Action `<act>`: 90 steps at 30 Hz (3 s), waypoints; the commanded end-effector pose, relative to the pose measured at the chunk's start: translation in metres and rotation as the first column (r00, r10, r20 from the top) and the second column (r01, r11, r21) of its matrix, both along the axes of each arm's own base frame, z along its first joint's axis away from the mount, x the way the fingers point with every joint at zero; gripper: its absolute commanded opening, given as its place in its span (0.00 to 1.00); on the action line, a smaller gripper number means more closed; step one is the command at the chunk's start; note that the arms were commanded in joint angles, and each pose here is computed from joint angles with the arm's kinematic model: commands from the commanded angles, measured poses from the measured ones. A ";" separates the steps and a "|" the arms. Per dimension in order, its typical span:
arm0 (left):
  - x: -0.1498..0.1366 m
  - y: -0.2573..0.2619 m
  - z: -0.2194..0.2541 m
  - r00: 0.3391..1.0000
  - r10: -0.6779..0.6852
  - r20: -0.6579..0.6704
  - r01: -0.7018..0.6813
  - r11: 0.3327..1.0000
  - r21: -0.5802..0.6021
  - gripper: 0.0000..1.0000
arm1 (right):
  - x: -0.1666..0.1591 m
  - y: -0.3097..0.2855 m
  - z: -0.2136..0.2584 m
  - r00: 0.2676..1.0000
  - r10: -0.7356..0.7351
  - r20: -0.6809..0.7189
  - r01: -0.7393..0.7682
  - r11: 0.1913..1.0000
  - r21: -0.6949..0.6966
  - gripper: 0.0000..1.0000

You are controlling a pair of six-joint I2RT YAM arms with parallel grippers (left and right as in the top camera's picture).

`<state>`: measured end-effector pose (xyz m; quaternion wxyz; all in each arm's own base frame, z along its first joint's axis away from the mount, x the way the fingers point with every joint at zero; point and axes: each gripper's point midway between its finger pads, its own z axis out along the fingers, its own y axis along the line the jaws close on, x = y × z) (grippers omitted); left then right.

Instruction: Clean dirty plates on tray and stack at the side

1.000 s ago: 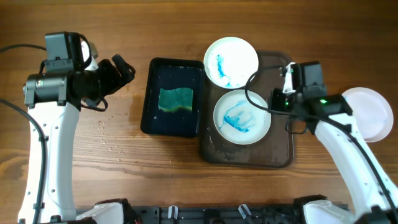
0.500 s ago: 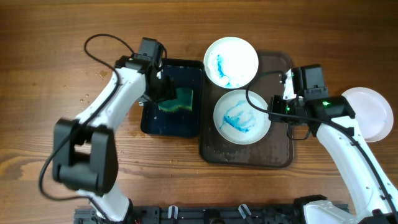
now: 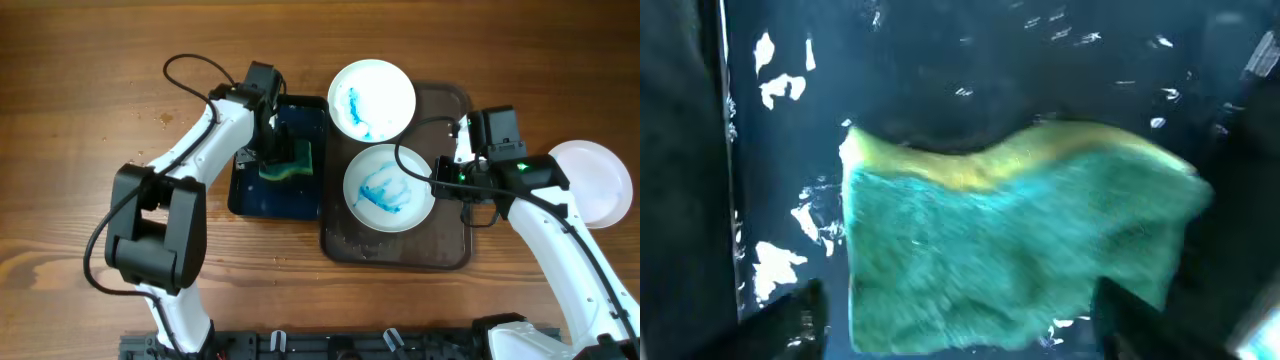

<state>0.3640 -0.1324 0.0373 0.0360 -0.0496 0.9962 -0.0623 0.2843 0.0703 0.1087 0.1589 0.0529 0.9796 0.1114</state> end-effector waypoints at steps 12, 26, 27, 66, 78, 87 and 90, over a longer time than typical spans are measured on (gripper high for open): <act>0.004 -0.017 -0.036 0.999 -0.048 -0.002 0.048 0.998 0.047 0.60 | -0.005 0.003 -0.006 1.000 0.002 -0.029 -0.002 1.000 0.013 0.30; -0.001 -0.014 0.014 0.999 -0.047 0.008 0.047 0.998 0.042 0.49 | -0.016 -0.017 -0.017 0.983 -0.150 -0.102 0.143 0.987 -0.071 0.30; -0.004 -0.013 0.016 0.999 -0.047 -0.002 0.047 0.998 0.045 0.50 | -0.017 -0.017 -0.020 0.982 -0.149 -0.116 0.141 0.987 -0.076 0.29; -0.023 -0.120 0.111 0.955 -0.236 0.181 0.272 0.939 -0.211 0.04 | -0.003 -0.006 -0.083 0.968 0.001 -0.250 -0.022 0.996 -0.081 0.33; -0.029 -0.150 0.069 0.944 -0.305 0.124 0.324 0.925 -0.198 0.04 | -0.027 -0.004 -0.127 0.957 -0.120 -0.264 0.115 0.993 -0.032 0.04; -0.087 -0.232 -0.002 0.908 -0.418 -0.041 0.369 0.840 -0.396 0.04 | -0.028 -0.005 -0.127 0.960 -0.098 -0.260 0.091 0.995 -0.041 0.04; -0.105 -0.249 -0.031 0.891 -0.447 -0.079 0.384 0.834 -0.397 0.04 | -0.029 -0.005 -0.127 0.959 -0.098 -0.264 0.090 0.995 -0.042 0.04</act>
